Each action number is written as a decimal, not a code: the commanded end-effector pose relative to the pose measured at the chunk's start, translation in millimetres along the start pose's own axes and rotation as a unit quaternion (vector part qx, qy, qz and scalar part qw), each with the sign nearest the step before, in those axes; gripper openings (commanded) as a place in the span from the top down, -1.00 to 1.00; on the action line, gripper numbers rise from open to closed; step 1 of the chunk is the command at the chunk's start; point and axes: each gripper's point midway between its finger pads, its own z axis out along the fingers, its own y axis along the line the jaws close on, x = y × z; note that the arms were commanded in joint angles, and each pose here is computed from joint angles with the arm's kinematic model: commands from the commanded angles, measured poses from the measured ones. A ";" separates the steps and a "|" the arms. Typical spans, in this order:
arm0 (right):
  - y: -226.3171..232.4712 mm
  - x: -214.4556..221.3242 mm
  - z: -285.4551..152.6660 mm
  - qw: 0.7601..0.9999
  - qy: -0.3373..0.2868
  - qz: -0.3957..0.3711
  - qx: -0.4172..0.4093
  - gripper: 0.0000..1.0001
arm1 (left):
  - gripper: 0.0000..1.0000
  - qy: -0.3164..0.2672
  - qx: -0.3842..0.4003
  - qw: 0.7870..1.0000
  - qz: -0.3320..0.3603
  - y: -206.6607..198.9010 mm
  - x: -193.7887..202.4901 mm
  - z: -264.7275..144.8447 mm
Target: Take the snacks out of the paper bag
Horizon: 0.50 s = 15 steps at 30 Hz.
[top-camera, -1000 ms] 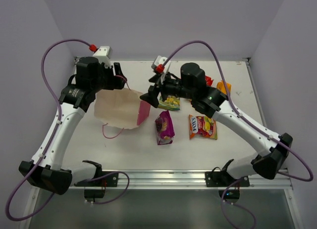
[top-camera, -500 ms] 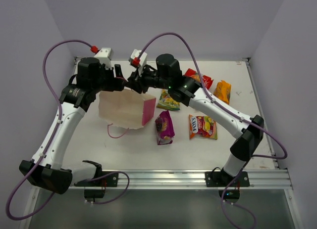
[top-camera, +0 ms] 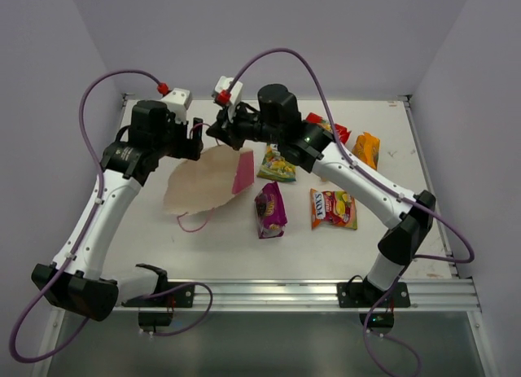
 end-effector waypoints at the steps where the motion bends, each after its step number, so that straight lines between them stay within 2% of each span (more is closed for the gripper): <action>1: -0.4 -56.4 -23.3 0.998 -0.054 -0.030 0.018 1.00 | -0.68 0.019 -0.005 0.999 0.044 2.5 15.2 -3.9; 10: -12.8 -44.3 -8.3 0.999 -0.019 0.012 0.038 1.00 | -0.81 0.033 0.015 0.995 0.093 -5.0 38.5 -3.1; 15: -27.9 -32.6 -4.0 0.998 0.011 0.036 0.052 1.00 | -0.89 0.025 0.065 0.990 0.120 -23.2 43.4 -8.8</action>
